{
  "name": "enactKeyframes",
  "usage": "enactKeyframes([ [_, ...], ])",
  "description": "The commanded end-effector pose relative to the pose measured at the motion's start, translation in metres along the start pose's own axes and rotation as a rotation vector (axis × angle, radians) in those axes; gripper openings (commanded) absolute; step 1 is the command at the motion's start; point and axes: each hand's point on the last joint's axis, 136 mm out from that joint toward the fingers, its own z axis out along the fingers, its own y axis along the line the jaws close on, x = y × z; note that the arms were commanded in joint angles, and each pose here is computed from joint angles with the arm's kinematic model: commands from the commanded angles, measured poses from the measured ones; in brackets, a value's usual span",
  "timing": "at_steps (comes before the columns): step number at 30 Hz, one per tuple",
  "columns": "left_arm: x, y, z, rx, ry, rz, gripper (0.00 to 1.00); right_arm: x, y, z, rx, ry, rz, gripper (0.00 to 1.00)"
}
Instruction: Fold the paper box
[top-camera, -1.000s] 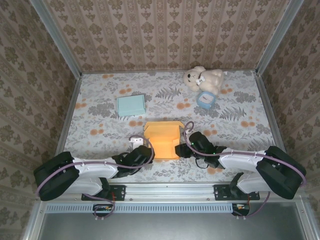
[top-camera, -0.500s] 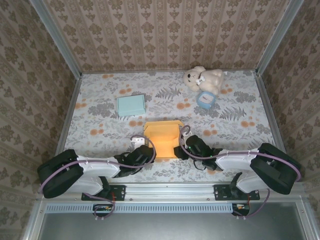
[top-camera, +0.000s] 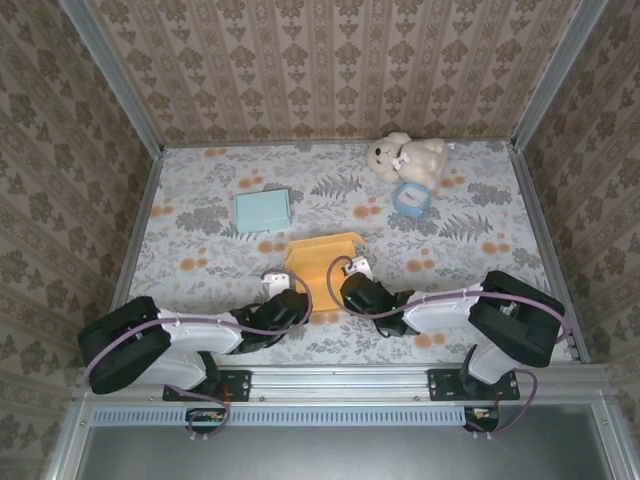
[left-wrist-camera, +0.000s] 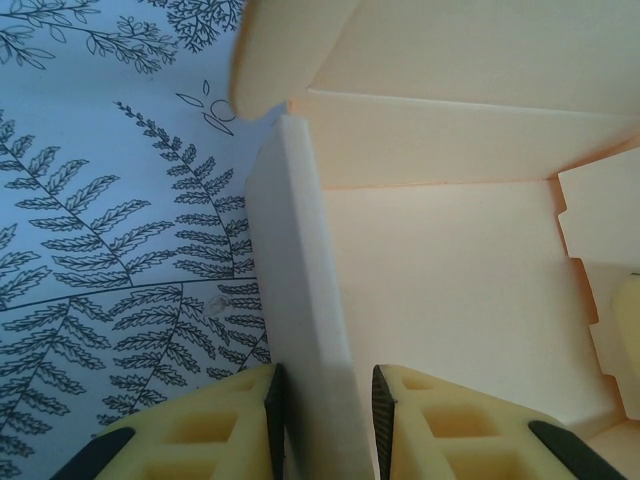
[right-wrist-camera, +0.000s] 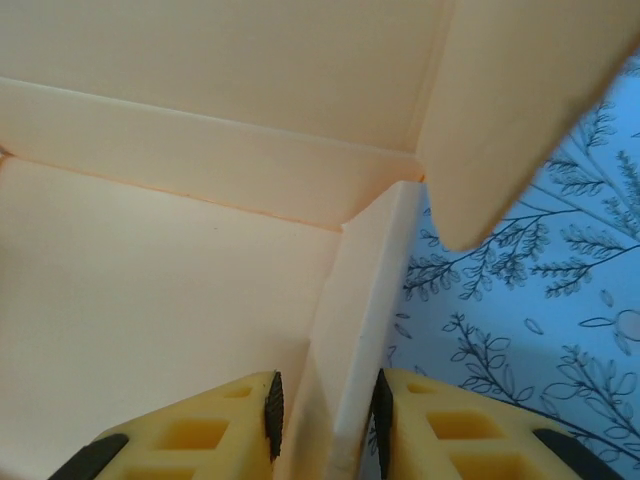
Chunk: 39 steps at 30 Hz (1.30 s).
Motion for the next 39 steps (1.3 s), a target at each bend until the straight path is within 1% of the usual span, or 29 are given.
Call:
enactKeyframes([
  [1,0.011,-0.011,0.001,0.042,0.062,0.021,0.30,0.036,-0.014,0.000,0.127,0.142,-0.163,0.31],
  [3,0.011,-0.010,0.001,0.039,0.060,0.022,0.29,0.033,-0.019,-0.004,0.182,0.148,-0.185,0.21],
  [5,0.010,-0.008,0.000,0.032,0.055,0.018,0.29,0.030,-0.024,-0.007,0.223,0.155,-0.195,0.15],
  [6,0.010,-0.007,0.000,0.028,0.050,0.014,0.29,0.028,-0.029,-0.010,0.259,0.158,-0.200,0.14],
  [11,0.010,-0.001,-0.001,0.009,0.044,0.007,0.29,0.017,-0.052,-0.023,0.449,0.152,-0.265,0.14],
  [18,0.009,-0.001,-0.002,0.010,0.043,0.003,0.29,0.011,-0.065,-0.023,0.589,0.160,-0.336,0.18],
  [21,0.009,-0.002,-0.002,0.008,0.043,0.009,0.29,0.017,-0.055,-0.014,0.546,0.170,-0.329,0.20],
  [24,0.009,-0.003,-0.002,0.008,0.044,0.011,0.29,0.022,-0.039,-0.004,0.440,0.174,-0.286,0.20],
  [29,0.009,-0.002,-0.002,0.004,0.047,0.018,0.29,0.019,-0.017,-0.001,0.306,0.148,-0.234,0.22],
  [33,0.008,-0.003,-0.002,0.005,0.044,0.019,0.29,0.012,-0.004,-0.008,0.196,0.105,-0.162,0.31],
  [39,0.008,-0.005,-0.002,0.007,0.045,0.023,0.29,-0.002,0.004,-0.029,0.084,0.053,-0.086,0.42],
])
